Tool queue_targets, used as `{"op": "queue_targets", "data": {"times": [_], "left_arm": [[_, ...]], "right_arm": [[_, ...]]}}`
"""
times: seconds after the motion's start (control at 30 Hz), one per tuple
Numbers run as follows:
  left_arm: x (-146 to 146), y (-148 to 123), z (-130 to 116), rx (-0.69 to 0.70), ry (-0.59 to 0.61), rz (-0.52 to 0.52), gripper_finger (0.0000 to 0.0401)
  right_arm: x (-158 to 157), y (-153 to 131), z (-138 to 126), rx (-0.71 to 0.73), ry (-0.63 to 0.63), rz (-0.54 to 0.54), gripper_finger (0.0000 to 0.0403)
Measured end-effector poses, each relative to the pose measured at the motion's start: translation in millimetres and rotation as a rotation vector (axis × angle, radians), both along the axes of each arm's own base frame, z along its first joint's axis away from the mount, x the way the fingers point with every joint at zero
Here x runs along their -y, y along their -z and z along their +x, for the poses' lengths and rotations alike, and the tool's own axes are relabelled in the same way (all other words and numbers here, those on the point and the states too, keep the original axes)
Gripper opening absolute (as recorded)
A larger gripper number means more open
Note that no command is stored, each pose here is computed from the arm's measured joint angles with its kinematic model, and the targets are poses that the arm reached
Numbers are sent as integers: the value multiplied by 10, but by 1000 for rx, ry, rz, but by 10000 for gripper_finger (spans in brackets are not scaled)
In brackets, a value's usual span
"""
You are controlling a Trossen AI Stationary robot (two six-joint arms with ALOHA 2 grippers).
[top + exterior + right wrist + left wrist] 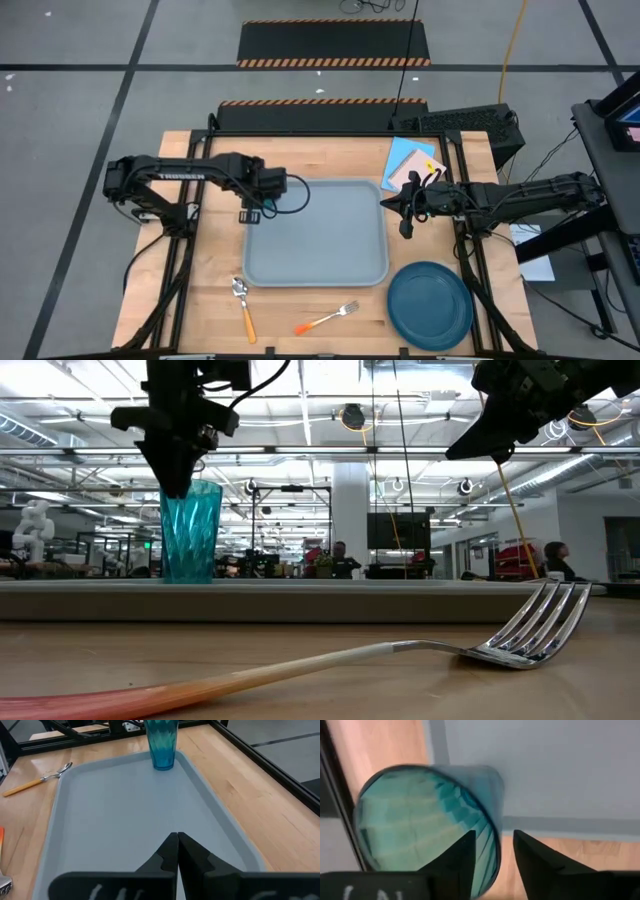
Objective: Pick and place plate/cup/fork/spoon on tray
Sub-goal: Put the blue plate at the bottom right of the blue cup on the gray serving tray
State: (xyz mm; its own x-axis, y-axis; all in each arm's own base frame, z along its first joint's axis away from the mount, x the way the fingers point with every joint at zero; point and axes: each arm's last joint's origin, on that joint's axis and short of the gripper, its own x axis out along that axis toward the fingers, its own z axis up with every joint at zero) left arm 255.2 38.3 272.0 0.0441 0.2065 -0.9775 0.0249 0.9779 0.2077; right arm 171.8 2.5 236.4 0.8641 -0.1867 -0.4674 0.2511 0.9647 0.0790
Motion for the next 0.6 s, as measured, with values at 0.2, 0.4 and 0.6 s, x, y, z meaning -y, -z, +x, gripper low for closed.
{"op": "queue_targets", "data": {"times": [0.2,0.4,0.6], "left_arm": [[64,-182,24,31,-33,63,156],[179,-499,80,133,-41,116,157],[474,-705,114,262,-85,83,157]], "right_arm": [[-1,-2,1,2,0,0,0],[0,-13,7,19,11,22,0],[-22,-22,12,50,49,121,0]]}}
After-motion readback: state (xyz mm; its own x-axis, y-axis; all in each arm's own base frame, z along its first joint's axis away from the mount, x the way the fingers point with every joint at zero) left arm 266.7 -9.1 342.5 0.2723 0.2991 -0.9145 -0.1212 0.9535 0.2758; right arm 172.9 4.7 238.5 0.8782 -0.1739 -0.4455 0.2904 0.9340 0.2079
